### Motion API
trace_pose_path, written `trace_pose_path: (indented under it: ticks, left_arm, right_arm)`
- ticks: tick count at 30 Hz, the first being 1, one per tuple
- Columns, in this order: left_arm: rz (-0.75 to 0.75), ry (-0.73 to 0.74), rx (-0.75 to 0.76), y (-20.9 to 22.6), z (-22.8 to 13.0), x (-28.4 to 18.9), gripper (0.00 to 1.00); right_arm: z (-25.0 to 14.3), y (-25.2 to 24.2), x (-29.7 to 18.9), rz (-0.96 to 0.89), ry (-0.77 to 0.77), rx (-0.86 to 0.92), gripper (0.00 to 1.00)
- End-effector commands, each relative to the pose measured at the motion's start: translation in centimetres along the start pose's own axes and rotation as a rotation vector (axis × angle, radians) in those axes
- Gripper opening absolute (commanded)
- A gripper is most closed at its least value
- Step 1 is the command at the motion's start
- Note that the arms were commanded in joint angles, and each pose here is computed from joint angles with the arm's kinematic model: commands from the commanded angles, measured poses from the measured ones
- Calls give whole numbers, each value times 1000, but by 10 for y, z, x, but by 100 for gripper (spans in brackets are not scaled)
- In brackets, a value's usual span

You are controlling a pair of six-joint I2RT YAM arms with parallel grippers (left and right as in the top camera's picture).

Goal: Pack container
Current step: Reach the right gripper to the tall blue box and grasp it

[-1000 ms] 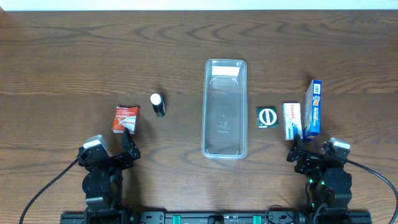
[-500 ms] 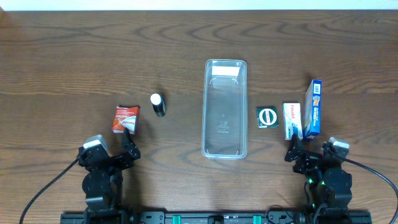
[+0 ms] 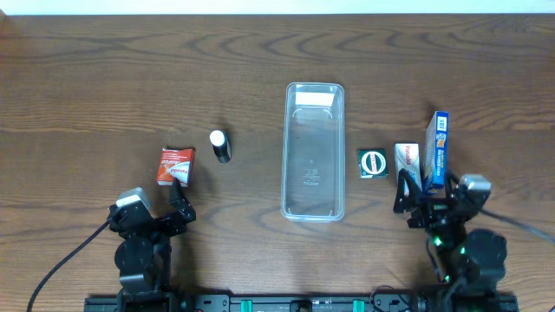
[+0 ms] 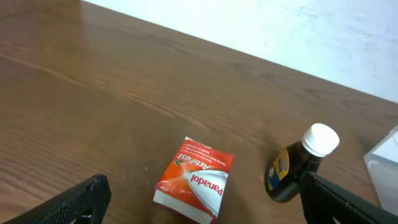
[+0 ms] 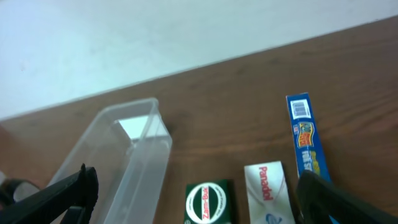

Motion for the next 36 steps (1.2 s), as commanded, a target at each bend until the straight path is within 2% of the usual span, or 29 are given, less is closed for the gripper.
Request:
trace_pose_path:
  ticks: [1,9,13,17,21,24,27,31,36]
  left_arm:
    - [3,27,4,3,-9,3,98]
    - [2,27,4,3,-9,3,98]
    - [2,27,4,3,-9,3,98]
    - [3,27,4,3,-9,3,98]
    - [3,27,4,3,-9,3,98]
    - [3,27,4,3,-9,3,98]
    - [3,27,4,3,-9,3,98]
    - [2,27,4,3,-9,3,98]
    - [3,27,4,3,-9,3,98]
  right_arm:
    - [35,3,11,-17,61,-63,99]
    - [106,5,80,-59,522,-196,99]
    - [117,-9,110,-92,688,-218,99]
    - [106,-40,136,-159,778,-142,99]
    - [82,-71,150,-221,874,-84,88]
    - [69,-89,154,-262,925,-37,83]
    - [57,-97,157,-274,978,-9,81]
    - [41,-99,161,-267,1044,4,84]
    - [23,-100,162,-259,1136,24,73]
Point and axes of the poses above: each gripper's point midway between its finger pads, its own x axis out along the fingers, its own y axis along the line the jaws close on, z = x × y, the point moved 8 cm from there along -x, back along the fingers, and after that the axes turned 10 degrees about -x, right-handed, at the moved point
